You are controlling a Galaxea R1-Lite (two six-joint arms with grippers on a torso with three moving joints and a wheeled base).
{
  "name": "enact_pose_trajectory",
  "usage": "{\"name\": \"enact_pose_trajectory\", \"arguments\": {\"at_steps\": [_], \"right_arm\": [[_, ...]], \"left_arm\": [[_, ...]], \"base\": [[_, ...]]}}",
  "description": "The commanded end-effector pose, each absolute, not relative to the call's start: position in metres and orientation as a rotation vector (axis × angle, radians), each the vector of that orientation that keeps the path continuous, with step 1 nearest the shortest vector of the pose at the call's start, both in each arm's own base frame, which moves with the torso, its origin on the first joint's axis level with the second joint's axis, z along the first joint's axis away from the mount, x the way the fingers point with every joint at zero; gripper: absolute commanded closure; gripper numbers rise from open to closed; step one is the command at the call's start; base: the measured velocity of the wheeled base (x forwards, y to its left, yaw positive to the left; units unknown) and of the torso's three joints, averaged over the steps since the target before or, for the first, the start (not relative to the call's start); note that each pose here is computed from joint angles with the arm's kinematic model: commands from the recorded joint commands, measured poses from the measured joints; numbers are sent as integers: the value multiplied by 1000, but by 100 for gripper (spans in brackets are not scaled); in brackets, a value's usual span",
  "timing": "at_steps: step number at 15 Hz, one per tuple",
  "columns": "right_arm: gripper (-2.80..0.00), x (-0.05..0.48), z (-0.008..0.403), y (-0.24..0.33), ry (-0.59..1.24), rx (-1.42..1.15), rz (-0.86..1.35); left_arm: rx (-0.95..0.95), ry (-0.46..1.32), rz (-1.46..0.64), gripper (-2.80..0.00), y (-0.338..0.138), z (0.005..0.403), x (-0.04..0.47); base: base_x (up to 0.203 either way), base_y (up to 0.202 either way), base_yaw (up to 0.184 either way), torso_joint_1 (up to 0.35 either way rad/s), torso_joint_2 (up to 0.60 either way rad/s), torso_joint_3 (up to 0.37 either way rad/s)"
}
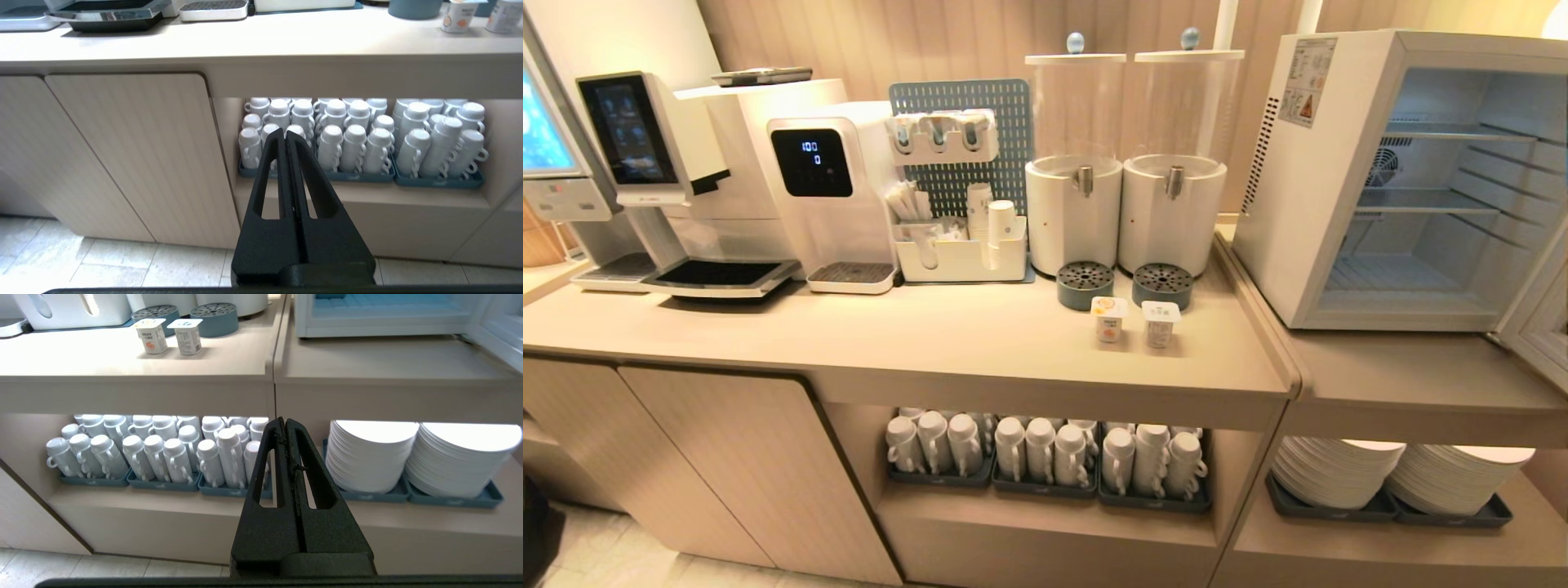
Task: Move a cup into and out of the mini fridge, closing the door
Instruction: Put the yoghurt in the freezer
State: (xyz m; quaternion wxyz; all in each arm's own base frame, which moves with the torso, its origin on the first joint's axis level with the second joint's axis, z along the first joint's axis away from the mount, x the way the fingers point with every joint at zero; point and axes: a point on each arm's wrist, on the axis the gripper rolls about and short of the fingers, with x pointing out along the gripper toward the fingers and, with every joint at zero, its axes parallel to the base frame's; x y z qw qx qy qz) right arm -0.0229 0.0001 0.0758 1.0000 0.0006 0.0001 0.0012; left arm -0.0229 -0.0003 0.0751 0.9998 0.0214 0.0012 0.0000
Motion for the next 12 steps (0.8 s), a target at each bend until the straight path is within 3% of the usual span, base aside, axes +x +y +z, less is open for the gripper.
{"name": "enact_pose_trajectory", "arguments": {"at_steps": [1,8,12], "right_arm": [[0,-23,76,0,0,0,3],[0,-23,76,0,-2,-11,6],[0,-33,104,0,-91,-8,6]], "left_arm": [[43,5,0,0,0,75,-23],[23,8,1,0,0,74,-23],[25,6,1,0,0,75,-23]], "base": [[195,0,0,7,2,3],[163,0,-1,3,4,1],[12,0,0,1,2,2]]}}
